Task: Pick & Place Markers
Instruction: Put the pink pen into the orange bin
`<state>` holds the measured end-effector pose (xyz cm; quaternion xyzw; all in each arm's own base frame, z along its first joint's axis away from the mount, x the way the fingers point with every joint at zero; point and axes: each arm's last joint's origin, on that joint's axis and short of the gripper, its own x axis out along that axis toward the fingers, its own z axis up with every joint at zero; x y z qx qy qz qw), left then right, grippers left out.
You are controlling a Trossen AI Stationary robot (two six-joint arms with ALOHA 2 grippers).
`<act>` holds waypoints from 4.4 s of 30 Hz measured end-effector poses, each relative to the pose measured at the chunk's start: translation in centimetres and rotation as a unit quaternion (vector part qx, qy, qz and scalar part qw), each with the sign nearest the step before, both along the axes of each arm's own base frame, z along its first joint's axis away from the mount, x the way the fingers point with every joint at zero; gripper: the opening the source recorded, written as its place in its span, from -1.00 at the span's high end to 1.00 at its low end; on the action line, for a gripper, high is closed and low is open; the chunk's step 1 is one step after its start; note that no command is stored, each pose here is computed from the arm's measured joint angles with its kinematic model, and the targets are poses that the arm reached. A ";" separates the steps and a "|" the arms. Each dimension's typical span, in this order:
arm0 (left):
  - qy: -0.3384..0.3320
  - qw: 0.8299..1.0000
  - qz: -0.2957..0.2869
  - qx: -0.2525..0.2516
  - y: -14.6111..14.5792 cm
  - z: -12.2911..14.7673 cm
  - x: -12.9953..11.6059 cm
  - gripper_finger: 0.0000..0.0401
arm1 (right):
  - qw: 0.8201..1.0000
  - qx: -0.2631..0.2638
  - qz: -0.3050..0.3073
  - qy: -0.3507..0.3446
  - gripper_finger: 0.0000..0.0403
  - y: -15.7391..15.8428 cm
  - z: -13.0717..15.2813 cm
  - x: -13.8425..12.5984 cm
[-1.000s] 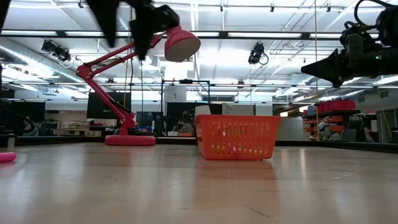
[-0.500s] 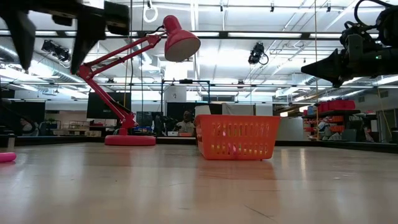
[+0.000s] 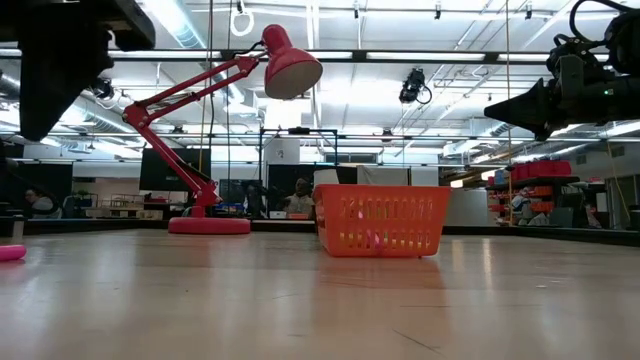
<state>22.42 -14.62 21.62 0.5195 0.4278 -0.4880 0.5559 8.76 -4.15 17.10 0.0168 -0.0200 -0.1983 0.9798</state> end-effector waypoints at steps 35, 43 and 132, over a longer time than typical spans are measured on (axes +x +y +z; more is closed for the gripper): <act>0.054 0.998 -0.011 0.001 -1.9 -7.7 1.8 0.06 | 1.000 0.000 0.000 0.000 0.95 0.0 0.0 0.0; 0.065 0.997 -0.031 -0.016 -1.9 -7.7 1.7 0.50 | 1.000 0.000 0.000 0.000 0.95 0.0 0.0 0.0; 0.085 -0.022 0.969 -0.232 7.2 4.3 10.3 0.89 | 1.000 0.000 0.000 0.000 0.95 0.0 0.0 0.0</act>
